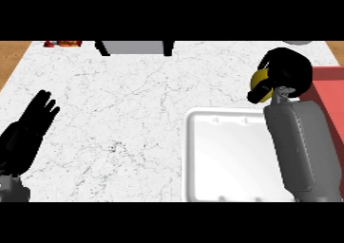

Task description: Pick the lemon from the tray and place it in the cardboard box

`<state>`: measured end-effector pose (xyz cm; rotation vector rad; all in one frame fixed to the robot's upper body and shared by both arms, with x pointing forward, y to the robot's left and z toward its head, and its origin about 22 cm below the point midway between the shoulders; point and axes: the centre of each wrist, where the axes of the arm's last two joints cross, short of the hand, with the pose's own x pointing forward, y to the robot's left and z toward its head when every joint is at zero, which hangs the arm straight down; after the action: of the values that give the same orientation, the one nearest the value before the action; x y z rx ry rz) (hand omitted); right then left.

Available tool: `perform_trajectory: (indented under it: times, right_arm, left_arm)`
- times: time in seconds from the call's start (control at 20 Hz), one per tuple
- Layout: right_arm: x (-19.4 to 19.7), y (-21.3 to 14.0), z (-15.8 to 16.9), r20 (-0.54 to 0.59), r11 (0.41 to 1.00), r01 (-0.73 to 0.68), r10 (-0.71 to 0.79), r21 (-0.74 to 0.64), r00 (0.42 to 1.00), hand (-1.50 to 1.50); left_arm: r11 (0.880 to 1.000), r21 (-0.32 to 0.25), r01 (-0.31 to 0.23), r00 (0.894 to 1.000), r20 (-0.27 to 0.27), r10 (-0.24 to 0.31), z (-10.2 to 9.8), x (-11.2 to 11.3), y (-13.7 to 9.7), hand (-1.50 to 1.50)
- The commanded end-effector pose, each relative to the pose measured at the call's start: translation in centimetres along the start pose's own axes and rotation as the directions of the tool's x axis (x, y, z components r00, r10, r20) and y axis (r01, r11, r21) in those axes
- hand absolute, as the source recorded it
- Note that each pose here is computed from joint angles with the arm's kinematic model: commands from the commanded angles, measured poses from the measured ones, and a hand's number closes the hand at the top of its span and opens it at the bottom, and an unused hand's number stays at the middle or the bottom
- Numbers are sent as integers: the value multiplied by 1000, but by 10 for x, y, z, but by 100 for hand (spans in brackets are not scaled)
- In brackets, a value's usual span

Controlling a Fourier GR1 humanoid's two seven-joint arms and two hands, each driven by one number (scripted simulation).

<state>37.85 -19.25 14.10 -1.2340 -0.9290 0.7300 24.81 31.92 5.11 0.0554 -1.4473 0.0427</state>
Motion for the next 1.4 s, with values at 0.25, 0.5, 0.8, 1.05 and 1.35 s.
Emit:
perform_trajectory:
  times: [0.25,0.5,0.8,1.05,1.35]
  right_arm:
    - [15,-97,23,-114,936,40,-85,-351,990,150]
    - [12,-126,23,-225,914,11,-112,-405,968,150]
    - [-40,-143,0,-282,906,4,-136,-423,950,150]
    - [-84,-119,-19,-302,928,-69,-48,-366,952,150]
    - [-125,-123,-37,-271,915,-52,-64,-401,961,150]
  left_arm:
    - [999,31,18,1000,-1,-18,5,-1,1,0]
    - [1000,19,-5,1000,12,5,4,7,0,0]
    - [1000,-5,-7,1000,3,7,9,4,-5,0]
    - [1000,11,-3,1000,-7,3,4,0,11,0]
    - [1000,-13,-1,1000,9,1,12,3,-7,0]
